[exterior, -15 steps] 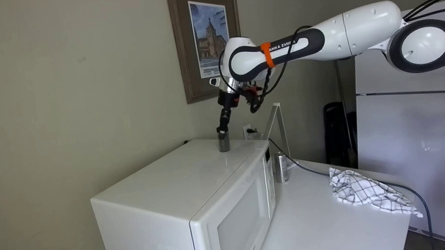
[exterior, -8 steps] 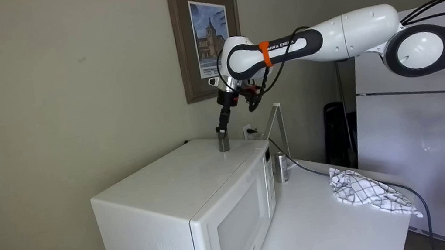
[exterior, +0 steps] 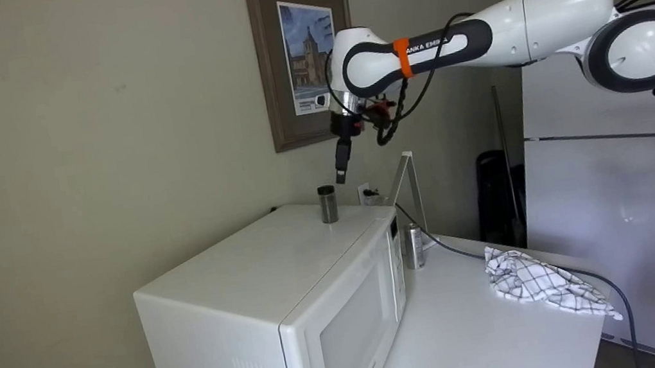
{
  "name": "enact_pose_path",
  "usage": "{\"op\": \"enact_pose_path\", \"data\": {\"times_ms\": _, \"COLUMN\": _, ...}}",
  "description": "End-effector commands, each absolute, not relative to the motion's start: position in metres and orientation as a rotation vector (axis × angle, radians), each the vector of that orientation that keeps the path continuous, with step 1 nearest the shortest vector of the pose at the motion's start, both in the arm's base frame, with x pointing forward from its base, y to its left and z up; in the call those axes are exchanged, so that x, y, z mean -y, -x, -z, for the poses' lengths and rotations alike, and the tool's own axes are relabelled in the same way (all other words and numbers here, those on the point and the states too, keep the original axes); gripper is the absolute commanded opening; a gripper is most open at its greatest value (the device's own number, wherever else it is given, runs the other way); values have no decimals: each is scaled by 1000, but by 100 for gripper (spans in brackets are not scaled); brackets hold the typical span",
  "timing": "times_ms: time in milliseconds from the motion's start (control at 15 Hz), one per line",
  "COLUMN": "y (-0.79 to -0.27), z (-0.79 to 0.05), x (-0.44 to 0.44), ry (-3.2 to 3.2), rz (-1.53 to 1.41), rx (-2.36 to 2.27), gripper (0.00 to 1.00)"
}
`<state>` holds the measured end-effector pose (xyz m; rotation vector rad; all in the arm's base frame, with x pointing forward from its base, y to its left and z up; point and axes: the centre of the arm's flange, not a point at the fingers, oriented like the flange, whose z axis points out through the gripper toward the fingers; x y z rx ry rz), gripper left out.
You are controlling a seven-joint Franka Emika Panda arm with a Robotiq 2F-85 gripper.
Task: Put the glass jar on top of the microwave.
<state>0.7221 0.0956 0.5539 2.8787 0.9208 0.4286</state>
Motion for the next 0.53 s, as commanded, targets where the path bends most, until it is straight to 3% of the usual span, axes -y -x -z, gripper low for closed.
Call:
{"op": "enact_pose_path", "data": {"times_ms": 0, "y": -649, "z": -555, "x": -64, "ry": -2872, "rz": -246, "rx": -795, "gripper": 100}}
{"op": "enact_pose_path", "data": {"times_ms": 467, "y": -565, "z": -521, "x": -8, "ry": -2997, "rz": 58, "rx": -681, "gripper": 100}}
